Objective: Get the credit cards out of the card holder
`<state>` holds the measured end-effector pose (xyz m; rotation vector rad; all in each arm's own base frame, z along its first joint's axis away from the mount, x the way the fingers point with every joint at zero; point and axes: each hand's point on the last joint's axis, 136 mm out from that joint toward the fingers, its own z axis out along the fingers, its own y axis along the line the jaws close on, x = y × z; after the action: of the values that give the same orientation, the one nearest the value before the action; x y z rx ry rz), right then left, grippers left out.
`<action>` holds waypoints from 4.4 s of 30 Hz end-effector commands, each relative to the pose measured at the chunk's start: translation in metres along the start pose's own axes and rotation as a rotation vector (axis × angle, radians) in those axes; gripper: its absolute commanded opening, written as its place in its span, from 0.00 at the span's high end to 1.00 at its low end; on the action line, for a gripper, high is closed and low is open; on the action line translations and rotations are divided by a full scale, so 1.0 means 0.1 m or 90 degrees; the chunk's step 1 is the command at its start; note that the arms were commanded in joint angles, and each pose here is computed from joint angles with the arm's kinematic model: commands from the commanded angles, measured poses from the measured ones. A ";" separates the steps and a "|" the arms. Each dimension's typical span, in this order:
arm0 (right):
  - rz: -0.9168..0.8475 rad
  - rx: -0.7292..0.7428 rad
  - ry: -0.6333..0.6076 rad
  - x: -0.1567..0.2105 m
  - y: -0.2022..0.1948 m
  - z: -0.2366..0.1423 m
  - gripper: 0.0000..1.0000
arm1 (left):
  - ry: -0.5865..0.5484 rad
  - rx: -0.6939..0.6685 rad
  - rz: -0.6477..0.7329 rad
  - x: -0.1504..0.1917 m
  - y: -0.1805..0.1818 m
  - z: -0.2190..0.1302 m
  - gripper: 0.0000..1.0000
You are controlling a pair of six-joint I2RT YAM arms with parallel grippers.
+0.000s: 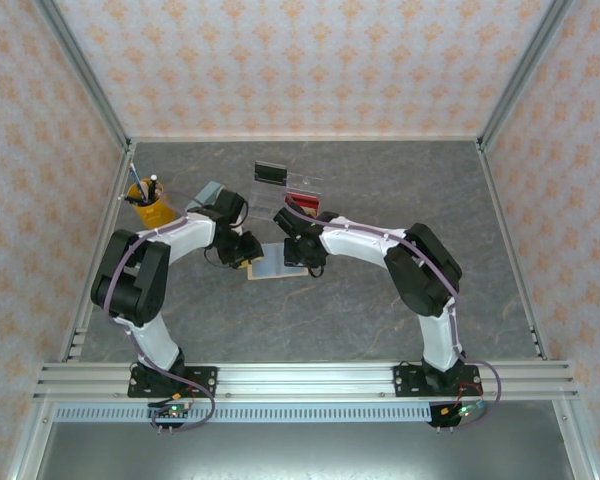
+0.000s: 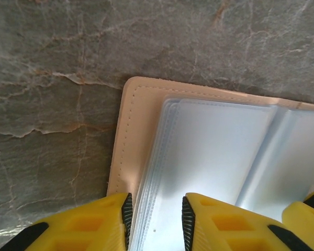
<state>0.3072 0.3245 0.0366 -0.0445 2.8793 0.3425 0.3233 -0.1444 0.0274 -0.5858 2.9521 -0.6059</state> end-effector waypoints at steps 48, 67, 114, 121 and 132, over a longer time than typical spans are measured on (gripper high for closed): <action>-0.046 -0.175 -0.083 -0.26 0.36 -0.63 0.80 | -0.016 0.109 0.057 -0.10 -0.46 -0.40 0.61; 0.021 0.211 -0.580 -0.93 -1.61 -2.40 0.01 | -0.459 -0.189 0.017 -0.72 0.55 -1.88 0.00; 0.041 0.242 -0.645 -0.87 -3.21 -1.16 0.00 | -0.751 -0.204 0.244 -1.23 0.99 -1.22 0.00; 0.101 0.260 -0.623 -0.93 -3.39 -1.17 0.00 | -0.736 -0.222 0.239 -1.28 1.02 -1.19 0.00; 0.101 0.260 -0.619 -0.93 -3.40 -1.16 0.00 | -0.735 -0.221 0.239 -1.28 1.01 -1.19 0.00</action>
<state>0.3860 -0.0300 0.0879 0.3026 1.9382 -0.1769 0.3825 0.0266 0.0840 -0.1986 1.9862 0.2260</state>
